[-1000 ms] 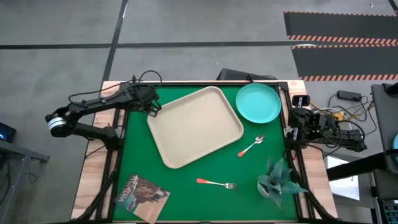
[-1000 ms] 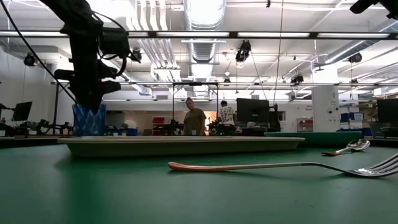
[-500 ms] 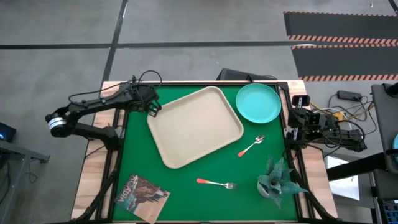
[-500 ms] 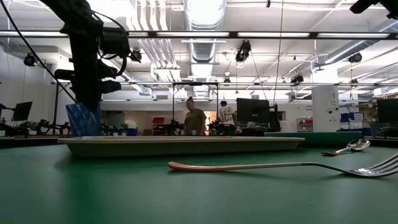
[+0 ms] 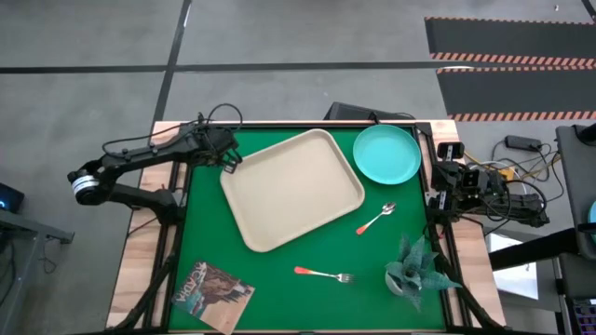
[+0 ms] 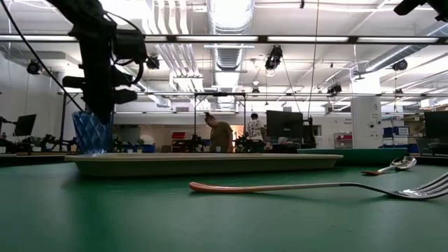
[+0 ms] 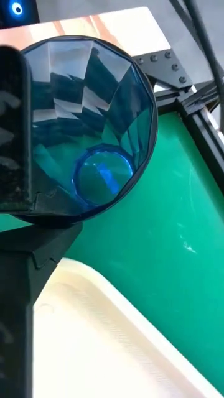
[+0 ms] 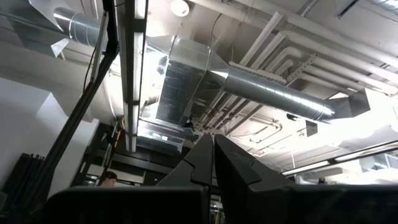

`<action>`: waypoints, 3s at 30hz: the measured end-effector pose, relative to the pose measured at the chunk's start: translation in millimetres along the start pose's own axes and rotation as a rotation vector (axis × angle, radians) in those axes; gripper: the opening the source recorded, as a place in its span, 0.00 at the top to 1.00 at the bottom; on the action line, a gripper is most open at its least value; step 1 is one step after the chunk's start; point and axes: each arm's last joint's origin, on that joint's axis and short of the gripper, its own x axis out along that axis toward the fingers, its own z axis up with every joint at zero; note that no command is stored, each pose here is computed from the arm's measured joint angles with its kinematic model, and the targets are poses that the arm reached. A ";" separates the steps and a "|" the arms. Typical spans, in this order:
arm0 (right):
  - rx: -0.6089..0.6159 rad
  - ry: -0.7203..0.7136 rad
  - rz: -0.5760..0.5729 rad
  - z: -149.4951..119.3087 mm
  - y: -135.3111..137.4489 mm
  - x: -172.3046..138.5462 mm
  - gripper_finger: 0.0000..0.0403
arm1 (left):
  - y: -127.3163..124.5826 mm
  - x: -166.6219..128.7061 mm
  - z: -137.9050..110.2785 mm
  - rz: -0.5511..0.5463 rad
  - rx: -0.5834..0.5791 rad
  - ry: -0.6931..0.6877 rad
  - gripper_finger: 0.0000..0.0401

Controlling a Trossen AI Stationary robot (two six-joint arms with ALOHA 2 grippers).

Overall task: Pick and place plate/cup/fork/spoon on tray
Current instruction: Put the blue glass cup on the white tray

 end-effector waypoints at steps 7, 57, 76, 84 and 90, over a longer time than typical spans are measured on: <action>0.000 0.000 0.000 0.0 0.0 0.0 0.98 | -4.7 -7.2 3.6 -0.026 -0.036 -0.030 0.99; 0.019 0.005 0.003 -0.5 0.2 0.0 0.98 | -129.1 -155.9 8.6 -0.775 0.167 -0.248 0.99; 0.019 0.010 0.004 -1.0 0.3 0.0 0.98 | -162.6 -141.2 14.9 -0.399 0.428 0.169 0.99; 0.011 0.014 0.005 -1.3 0.4 0.0 0.98 | -157.4 -130.6 13.1 -0.326 0.448 0.238 0.99; 0.010 0.016 0.005 -1.5 0.4 0.0 0.98 | -156.8 -129.2 14.5 -0.311 0.443 0.223 0.99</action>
